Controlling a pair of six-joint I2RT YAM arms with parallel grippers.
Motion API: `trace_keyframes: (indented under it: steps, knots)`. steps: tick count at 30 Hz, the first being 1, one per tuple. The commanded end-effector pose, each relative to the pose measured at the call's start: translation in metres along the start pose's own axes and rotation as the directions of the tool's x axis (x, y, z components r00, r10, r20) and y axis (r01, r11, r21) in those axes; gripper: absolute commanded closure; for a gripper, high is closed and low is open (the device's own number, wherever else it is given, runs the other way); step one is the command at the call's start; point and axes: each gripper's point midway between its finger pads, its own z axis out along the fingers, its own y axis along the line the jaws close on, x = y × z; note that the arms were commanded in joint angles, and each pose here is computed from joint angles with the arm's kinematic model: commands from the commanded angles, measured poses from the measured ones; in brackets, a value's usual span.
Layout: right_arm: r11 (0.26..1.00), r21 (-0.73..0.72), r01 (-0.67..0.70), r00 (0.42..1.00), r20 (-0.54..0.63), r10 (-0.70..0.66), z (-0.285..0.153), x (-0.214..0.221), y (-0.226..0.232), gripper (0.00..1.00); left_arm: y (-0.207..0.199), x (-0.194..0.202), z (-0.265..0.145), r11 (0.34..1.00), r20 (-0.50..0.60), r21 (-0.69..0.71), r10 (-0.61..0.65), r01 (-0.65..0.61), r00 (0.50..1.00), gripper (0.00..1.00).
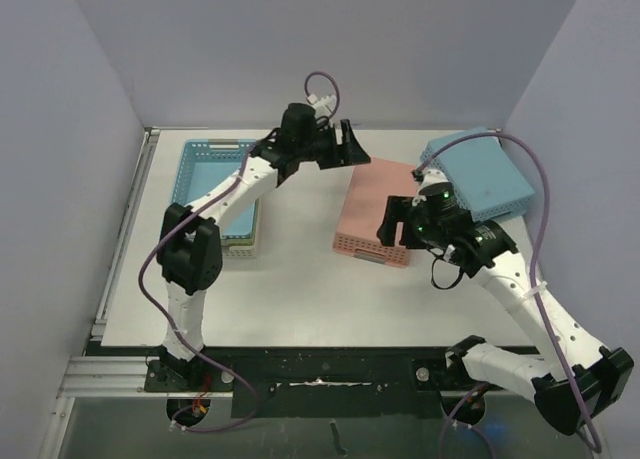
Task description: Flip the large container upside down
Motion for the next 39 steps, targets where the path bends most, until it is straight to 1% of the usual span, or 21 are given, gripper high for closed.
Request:
trace_keyframes:
  steps: [1,4,5,6,7,9,11,14,18,19,21,23,27,29,32,35,38,39]
  knots:
    - [0.973,-0.2,0.117,0.989,-0.065,-0.132,0.018,0.03,0.057,0.24,-0.03,-0.1,-0.11,0.996,0.253,-0.005,0.084,-0.085,0.964,0.32]
    - [0.963,-0.224,0.148,0.975,-0.133,-0.18,0.04,0.054,0.072,0.24,-0.017,-0.112,-0.158,0.996,0.328,-0.062,0.078,-0.061,0.941,0.32]
    - [0.965,-0.216,0.15,0.971,-0.153,-0.185,0.05,0.059,0.073,0.24,-0.012,-0.11,-0.17,0.996,0.341,-0.076,0.076,-0.053,0.937,0.32]
    - [0.968,-0.202,0.15,0.968,-0.17,-0.185,0.06,0.063,0.071,0.24,-0.005,-0.104,-0.178,0.995,0.345,-0.092,0.065,-0.035,0.936,0.32]
    - [0.974,-0.173,0.146,0.968,-0.178,-0.176,0.07,0.063,0.067,0.24,-0.007,-0.103,-0.192,0.994,0.364,-0.099,0.068,-0.034,0.929,0.32]
    - [0.986,-0.111,0.122,0.968,-0.207,-0.143,0.095,0.06,0.051,0.24,-0.003,-0.092,-0.204,0.993,0.364,-0.119,0.061,-0.019,0.929,0.32]
    - [0.995,-0.065,0.07,0.973,-0.215,-0.082,0.115,0.048,0.032,0.24,0.003,-0.082,-0.213,0.989,0.359,-0.145,0.056,-0.003,0.932,0.32]
    - [1.0,0.006,0.007,0.985,-0.172,-0.006,0.138,0.017,0.001,0.24,0.01,-0.071,-0.227,0.981,0.351,-0.195,0.065,0.005,0.934,0.32]
    - [0.987,0.145,-0.069,0.99,-0.111,0.085,0.15,-0.02,-0.038,0.24,0.017,-0.06,-0.243,0.971,0.343,-0.238,0.071,0.014,0.937,0.32]
    - [0.986,0.146,-0.077,0.991,-0.099,0.092,0.151,-0.028,-0.039,0.24,0.019,-0.057,-0.247,0.968,0.342,-0.249,0.072,0.016,0.937,0.32]
    - [0.988,0.136,-0.071,0.992,-0.092,0.084,0.149,-0.032,-0.034,0.25,0.022,-0.053,-0.253,0.964,0.339,-0.264,0.073,0.02,0.938,0.32]
    - [0.995,0.087,-0.042,0.996,-0.076,0.049,0.141,-0.034,-0.016,0.25,0.024,-0.05,-0.258,0.96,0.337,-0.28,0.077,0.022,0.938,0.32]
    - [0.994,-0.05,0.099,0.995,-0.001,-0.099,0.122,-0.031,0.046,0.25,0.021,-0.051,-0.271,0.951,0.348,-0.308,0.102,0.011,0.932,0.32]
    - [0.983,-0.112,0.142,0.99,0.003,-0.143,0.123,-0.023,0.072,0.24,0.018,-0.055,-0.277,0.944,0.353,-0.329,0.124,-0.001,0.927,0.32]
    - [0.982,-0.107,0.157,0.986,-0.033,-0.161,0.143,-0.021,0.082,0.24,0.023,-0.059,-0.287,0.923,0.347,-0.386,0.156,-0.011,0.925,0.32]
    - [0.982,-0.081,0.169,0.985,-0.019,-0.171,0.164,-0.042,0.089,0.24,0.037,-0.056,-0.296,0.882,0.319,-0.471,0.169,0.001,0.933,0.32]
    - [0.984,-0.038,0.174,0.984,-0.041,-0.176,0.191,-0.058,0.082,0.24,0.056,-0.051,-0.301,0.833,0.273,-0.554,0.173,0.008,0.946,0.32]
    - [0.985,-0.016,0.175,0.982,-0.07,-0.175,0.207,-0.056,0.074,0.24,0.061,-0.049,-0.302,0.821,0.264,-0.571,0.172,0.01,0.949,0.32]
